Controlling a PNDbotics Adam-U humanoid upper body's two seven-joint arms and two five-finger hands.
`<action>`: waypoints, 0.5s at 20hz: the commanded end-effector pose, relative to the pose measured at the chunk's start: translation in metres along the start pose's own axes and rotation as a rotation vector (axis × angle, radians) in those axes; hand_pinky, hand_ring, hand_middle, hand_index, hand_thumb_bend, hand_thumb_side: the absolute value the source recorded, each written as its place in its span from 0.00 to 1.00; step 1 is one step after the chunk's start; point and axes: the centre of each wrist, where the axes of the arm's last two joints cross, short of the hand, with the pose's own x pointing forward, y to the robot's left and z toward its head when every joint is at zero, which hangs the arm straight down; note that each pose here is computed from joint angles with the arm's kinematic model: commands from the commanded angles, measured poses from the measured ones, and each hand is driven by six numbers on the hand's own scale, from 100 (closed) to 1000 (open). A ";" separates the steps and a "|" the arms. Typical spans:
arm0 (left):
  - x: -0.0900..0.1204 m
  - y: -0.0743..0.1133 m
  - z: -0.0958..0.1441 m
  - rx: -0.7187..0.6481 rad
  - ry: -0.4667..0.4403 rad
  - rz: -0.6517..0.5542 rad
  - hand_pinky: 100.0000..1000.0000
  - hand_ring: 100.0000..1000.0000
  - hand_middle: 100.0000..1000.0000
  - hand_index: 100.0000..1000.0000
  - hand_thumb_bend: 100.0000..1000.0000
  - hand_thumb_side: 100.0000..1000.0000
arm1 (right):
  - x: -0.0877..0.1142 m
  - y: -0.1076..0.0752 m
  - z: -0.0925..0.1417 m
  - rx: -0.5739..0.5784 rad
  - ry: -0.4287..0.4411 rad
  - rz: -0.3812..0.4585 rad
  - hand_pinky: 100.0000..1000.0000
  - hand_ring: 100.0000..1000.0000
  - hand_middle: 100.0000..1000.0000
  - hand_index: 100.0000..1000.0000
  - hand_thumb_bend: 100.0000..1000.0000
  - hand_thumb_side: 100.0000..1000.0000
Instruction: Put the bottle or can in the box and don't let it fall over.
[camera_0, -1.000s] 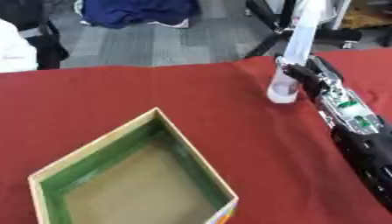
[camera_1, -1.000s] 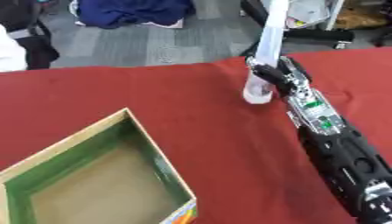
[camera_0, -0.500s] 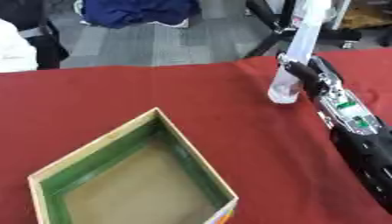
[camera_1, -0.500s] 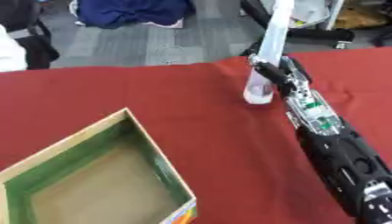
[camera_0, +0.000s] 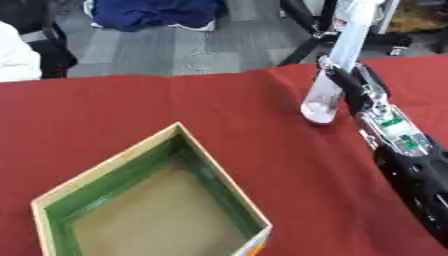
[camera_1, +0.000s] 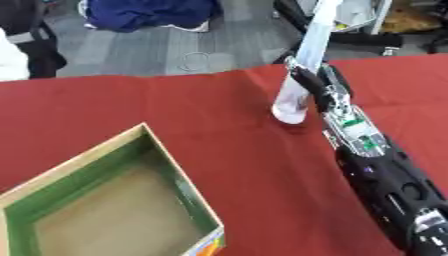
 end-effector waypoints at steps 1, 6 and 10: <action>0.009 0.004 -0.002 -0.001 -0.034 -0.011 0.69 0.94 0.77 0.70 0.02 0.83 | 0.024 -0.003 -0.004 -0.001 -0.081 0.007 0.99 0.53 0.00 0.01 0.00 0.38; 0.009 0.006 -0.002 0.003 -0.032 -0.016 0.69 0.94 0.77 0.70 0.02 0.83 | 0.047 0.004 -0.004 0.030 -0.162 0.004 0.99 0.53 0.00 0.02 0.00 0.34; 0.008 0.007 -0.002 0.003 -0.029 -0.019 0.69 0.94 0.77 0.70 0.02 0.82 | 0.072 0.019 -0.001 0.089 -0.230 -0.006 0.99 0.55 0.00 0.02 0.00 0.31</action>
